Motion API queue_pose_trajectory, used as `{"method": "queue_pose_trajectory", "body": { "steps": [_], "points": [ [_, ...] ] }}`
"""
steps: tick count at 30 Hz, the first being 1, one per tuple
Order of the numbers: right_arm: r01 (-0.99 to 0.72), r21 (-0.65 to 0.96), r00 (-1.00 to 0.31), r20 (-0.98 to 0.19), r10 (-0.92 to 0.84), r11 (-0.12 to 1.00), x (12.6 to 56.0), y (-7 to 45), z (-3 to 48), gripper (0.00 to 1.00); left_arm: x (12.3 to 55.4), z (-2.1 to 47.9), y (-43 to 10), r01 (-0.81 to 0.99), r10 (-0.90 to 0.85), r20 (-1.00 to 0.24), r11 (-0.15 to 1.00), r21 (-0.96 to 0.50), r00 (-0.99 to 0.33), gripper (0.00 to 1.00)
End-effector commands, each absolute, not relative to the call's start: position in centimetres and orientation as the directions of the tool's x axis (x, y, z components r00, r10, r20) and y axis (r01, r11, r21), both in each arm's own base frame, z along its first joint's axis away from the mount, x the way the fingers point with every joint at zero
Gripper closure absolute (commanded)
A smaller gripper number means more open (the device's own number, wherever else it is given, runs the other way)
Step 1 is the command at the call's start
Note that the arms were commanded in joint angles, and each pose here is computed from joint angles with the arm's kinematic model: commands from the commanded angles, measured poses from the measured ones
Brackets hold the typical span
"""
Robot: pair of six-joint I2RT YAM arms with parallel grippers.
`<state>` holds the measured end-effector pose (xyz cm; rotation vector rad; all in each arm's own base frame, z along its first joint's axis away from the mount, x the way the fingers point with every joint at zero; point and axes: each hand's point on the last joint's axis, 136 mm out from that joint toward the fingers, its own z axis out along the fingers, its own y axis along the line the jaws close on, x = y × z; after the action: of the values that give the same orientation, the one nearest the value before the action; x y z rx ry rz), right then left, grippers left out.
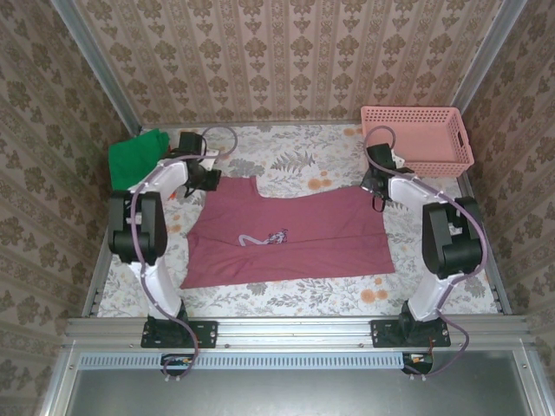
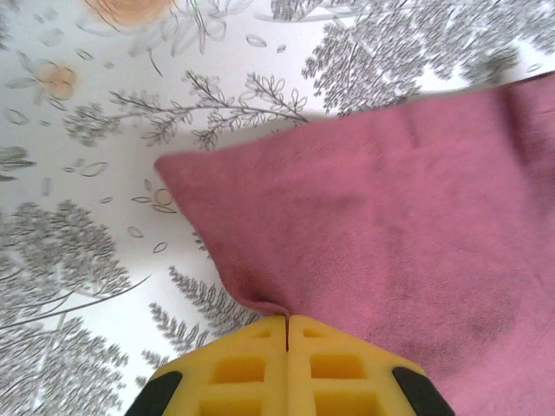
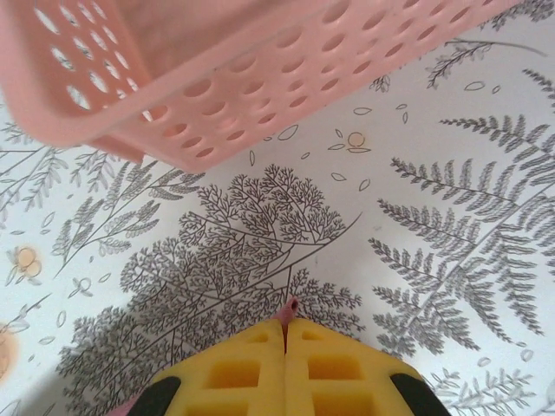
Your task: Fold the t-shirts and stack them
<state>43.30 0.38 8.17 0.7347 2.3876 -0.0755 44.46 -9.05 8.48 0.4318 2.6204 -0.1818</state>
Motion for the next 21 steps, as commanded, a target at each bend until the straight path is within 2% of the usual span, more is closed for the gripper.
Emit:
{"method": "queue_pose_trajectory", "body": {
  "steps": [1,11,21],
  "points": [
    [0.503,0.121,-0.652,-0.597,0.467,0.856,42.0,0.2,9.1,1.00,43.3,10.1,-9.3,0.357,0.280,-0.521,0.932,-0.053,-0.807,1.00],
    [0.465,0.123,-0.664,-0.607,0.437,0.877,37.8,0.0,11.0,1.00,37.6,12.3,-11.7,0.545,0.362,-0.640,0.831,-0.106,-0.677,1.00],
    [0.470,0.130,-0.662,-0.603,0.446,0.873,33.3,-0.5,11.9,1.00,31.9,15.4,-11.0,0.624,0.447,-0.670,0.781,-0.029,-0.592,1.00]
  ]
}}
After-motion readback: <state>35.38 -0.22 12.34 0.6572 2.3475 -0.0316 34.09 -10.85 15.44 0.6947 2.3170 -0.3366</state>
